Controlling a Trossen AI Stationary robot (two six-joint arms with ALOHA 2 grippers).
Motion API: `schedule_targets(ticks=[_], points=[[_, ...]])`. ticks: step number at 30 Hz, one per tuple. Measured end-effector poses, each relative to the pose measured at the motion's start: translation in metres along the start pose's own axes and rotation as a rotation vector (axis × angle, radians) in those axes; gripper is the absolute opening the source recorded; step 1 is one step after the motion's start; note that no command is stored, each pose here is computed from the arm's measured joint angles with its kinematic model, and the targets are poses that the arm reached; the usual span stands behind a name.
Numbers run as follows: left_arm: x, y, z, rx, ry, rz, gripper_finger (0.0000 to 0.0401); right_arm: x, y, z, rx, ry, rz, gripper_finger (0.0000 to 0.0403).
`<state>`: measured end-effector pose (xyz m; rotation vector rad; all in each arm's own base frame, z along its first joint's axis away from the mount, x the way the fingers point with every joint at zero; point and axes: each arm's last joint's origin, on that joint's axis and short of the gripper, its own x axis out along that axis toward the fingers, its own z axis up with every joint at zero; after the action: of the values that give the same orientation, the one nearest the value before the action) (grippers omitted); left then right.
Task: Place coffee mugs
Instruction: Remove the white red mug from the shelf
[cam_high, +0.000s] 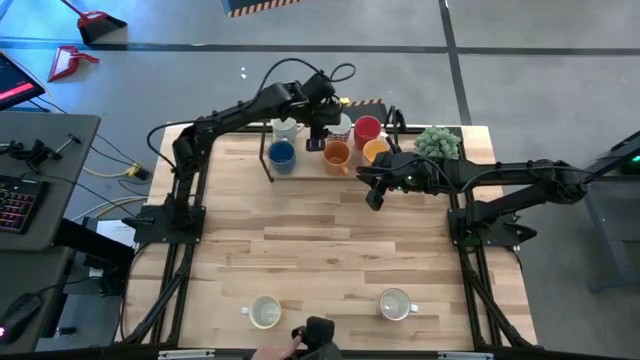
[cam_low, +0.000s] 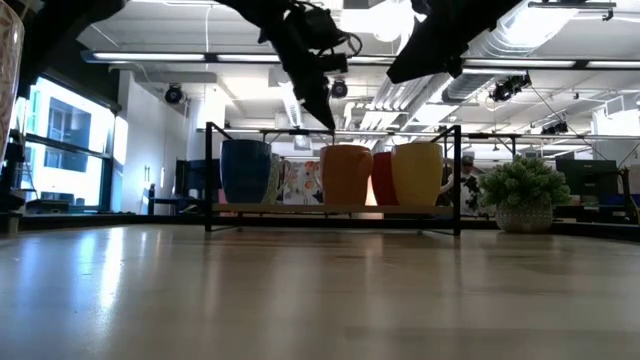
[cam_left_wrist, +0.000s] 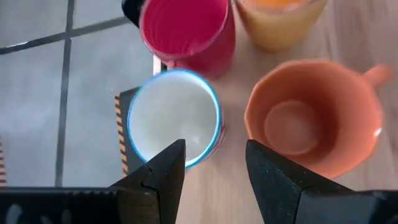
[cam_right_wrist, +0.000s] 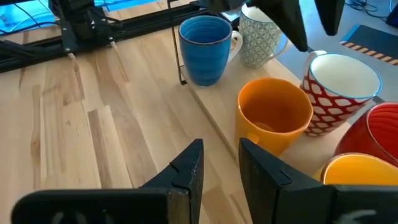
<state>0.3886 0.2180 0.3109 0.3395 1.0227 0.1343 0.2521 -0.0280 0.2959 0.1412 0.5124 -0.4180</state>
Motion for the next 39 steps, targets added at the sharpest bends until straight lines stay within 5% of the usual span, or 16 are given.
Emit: schedule_targets(ticks=[12, 23, 39], points=[[0.021, 0.008, -0.002, 0.034, 0.010, 0.064, 0.0157, 0.000, 0.001, 0.000, 0.002, 0.002, 0.026, 0.0081], [0.021, 0.005, -0.007, 0.010, 0.021, -0.022, 0.0111, 0.000, 0.001, 0.000, 0.019, 0.006, 0.040, 0.0081], [0.044, 0.007, -0.012, 0.012, 0.049, -0.008, 0.0108, 0.000, 0.002, 0.000, 0.031, 0.011, 0.066, 0.0081]])
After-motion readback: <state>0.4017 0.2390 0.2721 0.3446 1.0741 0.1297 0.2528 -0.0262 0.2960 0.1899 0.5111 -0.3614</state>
